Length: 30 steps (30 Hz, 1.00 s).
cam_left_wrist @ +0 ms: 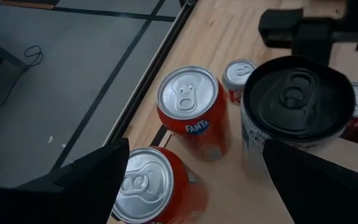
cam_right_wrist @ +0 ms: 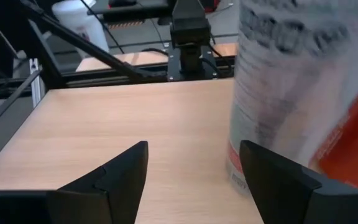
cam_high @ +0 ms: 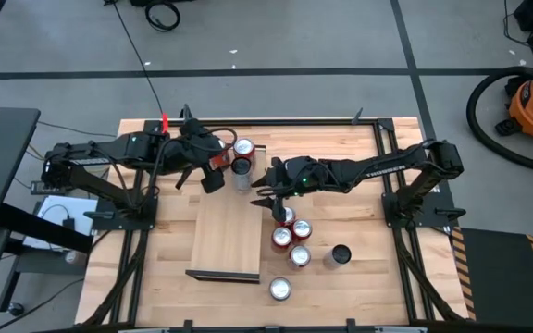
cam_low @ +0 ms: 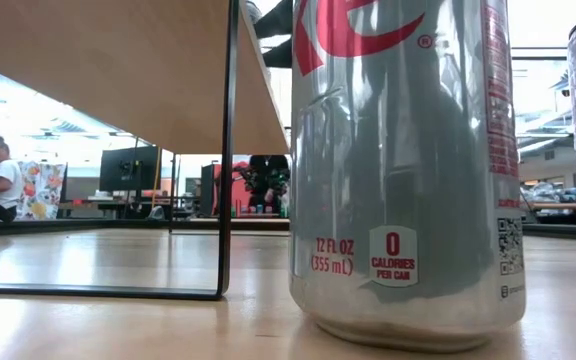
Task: Place canned beverage on shelf
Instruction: Put the top white and orange soda can on the shelf
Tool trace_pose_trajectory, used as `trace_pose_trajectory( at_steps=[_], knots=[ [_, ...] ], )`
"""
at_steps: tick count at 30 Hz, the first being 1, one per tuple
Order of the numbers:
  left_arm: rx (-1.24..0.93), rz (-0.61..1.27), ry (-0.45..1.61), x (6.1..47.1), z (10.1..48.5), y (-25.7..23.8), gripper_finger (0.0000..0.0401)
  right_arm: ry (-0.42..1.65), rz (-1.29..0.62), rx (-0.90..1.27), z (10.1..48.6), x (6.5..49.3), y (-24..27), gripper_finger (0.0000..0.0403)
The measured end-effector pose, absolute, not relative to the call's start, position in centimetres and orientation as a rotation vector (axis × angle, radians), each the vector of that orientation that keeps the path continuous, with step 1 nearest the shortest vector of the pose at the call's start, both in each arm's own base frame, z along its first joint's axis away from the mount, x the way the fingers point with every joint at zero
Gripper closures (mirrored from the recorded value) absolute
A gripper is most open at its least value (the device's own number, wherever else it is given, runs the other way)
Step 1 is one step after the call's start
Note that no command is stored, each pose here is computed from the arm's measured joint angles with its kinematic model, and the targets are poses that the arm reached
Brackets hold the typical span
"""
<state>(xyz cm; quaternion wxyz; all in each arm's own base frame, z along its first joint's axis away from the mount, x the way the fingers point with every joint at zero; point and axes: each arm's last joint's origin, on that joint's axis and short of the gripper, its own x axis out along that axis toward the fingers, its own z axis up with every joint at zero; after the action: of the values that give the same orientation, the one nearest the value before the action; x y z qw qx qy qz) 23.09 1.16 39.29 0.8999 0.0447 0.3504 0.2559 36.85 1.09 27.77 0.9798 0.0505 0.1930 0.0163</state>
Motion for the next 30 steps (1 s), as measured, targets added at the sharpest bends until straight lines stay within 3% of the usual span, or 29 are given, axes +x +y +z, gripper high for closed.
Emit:
trace_pose_trajectory(
  at_steps=[9, 16, 30],
  knots=[
    [0.061, 0.546, 0.768, 21.9, 40.3, 1.2, 0.0017, 0.488, -0.072, 0.063, 30.3, 36.9, 0.5, 0.0140],
    [-0.044, 0.413, 0.698, 21.9, 42.2, 0.8, 0.0017, 0.480, -0.193, 0.071, 30.9, 36.9, -1.4, 0.0140],
    [0.019, 0.439, 0.784, 23.0, 40.2, 0.9, 0.0017, 0.391, -0.110, 0.063, 31.7, 37.3, -1.0, 0.0140]
  ],
)
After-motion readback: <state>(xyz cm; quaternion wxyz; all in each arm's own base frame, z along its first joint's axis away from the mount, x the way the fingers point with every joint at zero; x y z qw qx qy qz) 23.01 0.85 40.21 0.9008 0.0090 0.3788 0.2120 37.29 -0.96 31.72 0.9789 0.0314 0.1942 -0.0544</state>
